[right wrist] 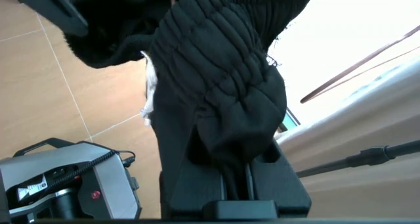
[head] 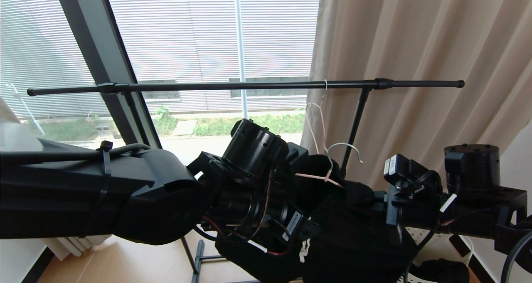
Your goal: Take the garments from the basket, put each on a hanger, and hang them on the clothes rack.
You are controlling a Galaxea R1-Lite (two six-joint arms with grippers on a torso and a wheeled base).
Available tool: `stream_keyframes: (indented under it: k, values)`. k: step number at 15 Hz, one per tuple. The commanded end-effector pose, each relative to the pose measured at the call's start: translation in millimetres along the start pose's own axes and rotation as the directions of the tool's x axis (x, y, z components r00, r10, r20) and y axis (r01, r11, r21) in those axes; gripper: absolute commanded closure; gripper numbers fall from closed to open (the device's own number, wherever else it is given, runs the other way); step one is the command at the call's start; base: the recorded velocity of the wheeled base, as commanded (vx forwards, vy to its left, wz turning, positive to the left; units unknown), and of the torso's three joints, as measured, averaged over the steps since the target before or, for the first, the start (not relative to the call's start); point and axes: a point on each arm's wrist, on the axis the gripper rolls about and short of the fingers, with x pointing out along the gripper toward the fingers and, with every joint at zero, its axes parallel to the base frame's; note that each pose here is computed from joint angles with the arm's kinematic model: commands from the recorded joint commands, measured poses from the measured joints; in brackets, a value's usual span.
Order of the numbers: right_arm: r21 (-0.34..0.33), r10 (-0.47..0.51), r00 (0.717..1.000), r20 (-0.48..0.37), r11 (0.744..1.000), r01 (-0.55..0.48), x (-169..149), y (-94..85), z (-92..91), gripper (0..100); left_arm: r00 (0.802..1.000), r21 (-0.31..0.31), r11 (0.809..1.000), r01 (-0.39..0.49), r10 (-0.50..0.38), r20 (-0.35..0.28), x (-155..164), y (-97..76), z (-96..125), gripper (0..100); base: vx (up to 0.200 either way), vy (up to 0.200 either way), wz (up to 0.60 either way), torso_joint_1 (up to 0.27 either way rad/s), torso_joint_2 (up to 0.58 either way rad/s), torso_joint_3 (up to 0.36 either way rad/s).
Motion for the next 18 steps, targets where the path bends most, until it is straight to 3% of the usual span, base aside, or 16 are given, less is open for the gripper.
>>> stream_keyframes:
  k: [1, 9, 10, 12, 13, 14, 15, 16, 17, 18]
  values:
    - [-0.003, 0.001, 1.000, 0.002, 1.000, -0.001, 0, 0.5, 0.6, 100, 1.000, 0.001, 1.000, 0.000, 0.000, 0.007, 0, -0.9, 0, 0, 0.000, 0.000, 0.00, 0.000, 0.00, 0.000]
    - [0.002, 0.003, 1.000, -0.003, 1.000, -0.003, 1, -0.3, -1.3, 100, 0.996, -0.019, 1.000, -0.007, 0.008, 0.086, -61, -3.2, -13, 0, 0.000, 0.000, 0.00, 0.000, 0.00, 0.000]
    - [0.002, 0.003, 1.000, -0.003, 1.000, -0.003, 1, -0.3, -1.3, 100, 0.995, -0.024, 1.000, -0.013, 0.016, 0.097, -67, -1.3, -13, 0, 0.000, 0.000, 0.00, 0.000, 0.00, 0.000]
    - [0.007, 0.060, 0.998, 0.016, 0.998, -0.061, 0, 2.8, -3.1, 100, 0.986, -0.010, 0.997, -0.079, 0.079, 0.150, -90, 20.3, -12, 0, 0.000, 0.000, 0.00, 0.000, 0.00, 0.000]
    - [0.007, 0.074, 0.997, 0.019, 0.997, -0.074, 0, 3.6, -3.7, 100, 0.982, 0.023, 0.994, -0.108, 0.103, 0.161, -94, 27.5, -11, 0, 0.000, 0.000, 0.00, 0.000, 0.00, 0.000]
    - [0.008, 0.097, 0.995, 0.028, 0.995, -0.097, 0, 4.8, -4.3, 100, 0.976, 0.141, 0.977, -0.159, 0.133, 0.174, -102, 42.2, -11, 0, 0.000, 0.000, 0.00, 0.000, 0.00, 0.000]
    - [0.009, 0.102, 0.994, 0.029, 0.995, -0.102, -1, 5.1, -4.6, 100, 0.975, 0.197, 0.967, -0.164, 0.129, 0.179, -104, 47.2, -12, 0, 0.000, 0.000, 0.00, 0.000, 0.00, 0.000]
    - [0.008, 0.116, 0.993, 0.037, 0.993, -0.116, -2, 6.1, -4.3, 100, 0.978, 0.308, 0.941, -0.142, 0.085, 0.191, -108, 57.1, -13, 0, 0.000, 0.000, 0.00, 0.000, 0.00, 0.000]
    - [0.008, 0.125, 0.991, 0.040, 0.992, -0.125, -2, 6.8, -4.6, 100, 0.980, 0.367, 0.923, -0.114, 0.044, 0.194, -109, 61.5, -14, 0, 0.000, 0.000, 0.00, 0.000, 0.00, 0.000]
    - [0.007, 0.128, 0.991, 0.042, 0.992, -0.128, -2, 7.1, -4.6, 100, 0.980, 0.455, 0.890, -0.035, -0.058, 0.189, -107, 65.9, -19, 0, 0.000, 0.000, 0.00, 0.000, 0.00, 0.000]
